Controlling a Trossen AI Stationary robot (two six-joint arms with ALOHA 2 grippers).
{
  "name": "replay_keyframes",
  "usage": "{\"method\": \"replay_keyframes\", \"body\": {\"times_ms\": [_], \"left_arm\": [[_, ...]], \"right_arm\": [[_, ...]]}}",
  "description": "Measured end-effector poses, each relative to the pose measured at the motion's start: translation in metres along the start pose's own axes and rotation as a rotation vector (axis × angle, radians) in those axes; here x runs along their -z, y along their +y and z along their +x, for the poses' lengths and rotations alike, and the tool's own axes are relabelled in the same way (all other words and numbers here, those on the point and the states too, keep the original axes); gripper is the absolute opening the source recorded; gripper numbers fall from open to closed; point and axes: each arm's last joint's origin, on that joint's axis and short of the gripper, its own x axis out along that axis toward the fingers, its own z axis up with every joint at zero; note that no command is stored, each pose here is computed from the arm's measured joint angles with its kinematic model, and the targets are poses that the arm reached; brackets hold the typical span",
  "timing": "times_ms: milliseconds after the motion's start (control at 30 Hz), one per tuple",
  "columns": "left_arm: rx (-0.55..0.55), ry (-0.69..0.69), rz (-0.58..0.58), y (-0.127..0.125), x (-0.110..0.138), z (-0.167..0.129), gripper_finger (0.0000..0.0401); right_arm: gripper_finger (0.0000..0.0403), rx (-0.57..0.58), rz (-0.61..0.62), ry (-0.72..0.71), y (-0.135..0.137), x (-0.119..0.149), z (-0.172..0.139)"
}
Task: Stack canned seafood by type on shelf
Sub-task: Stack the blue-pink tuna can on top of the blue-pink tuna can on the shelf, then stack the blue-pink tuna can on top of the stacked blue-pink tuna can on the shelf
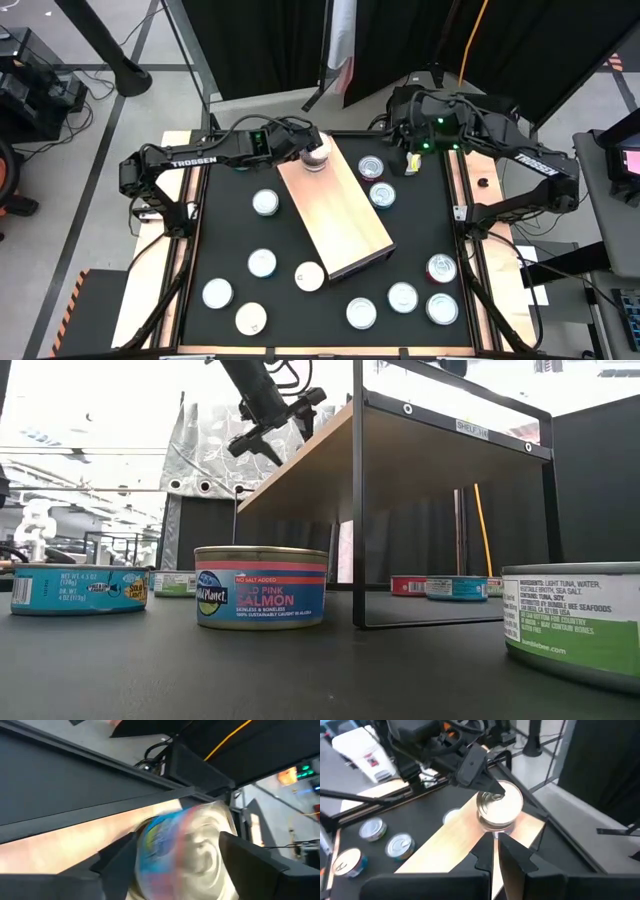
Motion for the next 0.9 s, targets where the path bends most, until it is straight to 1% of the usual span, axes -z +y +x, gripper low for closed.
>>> {"method": "replay_keyframes", "body": {"times_ms": [133,233,300,367,467,533,567,667,700,733,800,900], "left_arm": [[-0.033,0.009,0.027,0.003,0.001,0.0,0.0306],[-0.031,0.01,0.071,0.003,0.001,-0.001,0.031],[-0.018,0.008,0.109,0.003,-0.002,-0.007,0.031],[0.016,-0.003,0.146,0.002,-0.01,-0.021,0.031],[0.072,-0.051,0.233,0.001,-0.027,-0.053,0.0306],[0.101,-0.082,0.293,0.003,-0.038,-0.073,0.0299],[0.104,-0.092,0.335,0.005,-0.041,-0.08,0.0295],[0.132,-0.117,0.445,0.01,-0.05,-0.1,0.0283],[0.142,-0.118,0.469,0.012,-0.053,-0.106,0.0279],[0.164,-0.104,0.49,0.013,-0.055,-0.111,0.0275],[0.248,-0.015,0.544,0.013,-0.052,-0.119,0.0267],[0.391,0.19,0.612,0.011,-0.036,-0.128,0.0251]], "right_arm": [[0.0018,-0.027,-0.001,0.033,-0.003,0.0,0.011],[0.0018,-0.022,-0.001,0.046,-0.005,0.0,0.017],[0.0018,-0.028,-0.011,0.076,-0.008,0.003,0.017],[0.0018,-0.006,0.006,0.143,-0.014,0.009,0.015],[0.0018,0.057,0.069,0.28,-0.03,0.021,0.007],[0.0017,0.091,0.096,0.348,-0.042,0.03,0.007],[0.0014,0.081,0.111,0.379,-0.048,0.037,0.009],[0.0004,0.003,0.182,0.443,-0.06,0.061,0.022],[0.0002,-0.004,0.213,0.463,-0.063,0.071,0.025],[0.0003,-0.002,0.246,0.488,-0.065,0.081,0.026],[0.0004,-0.003,0.306,0.529,-0.068,0.101,0.027],[0.0002,0.021,0.411,0.58,-0.068,0.128,0.024]]}}
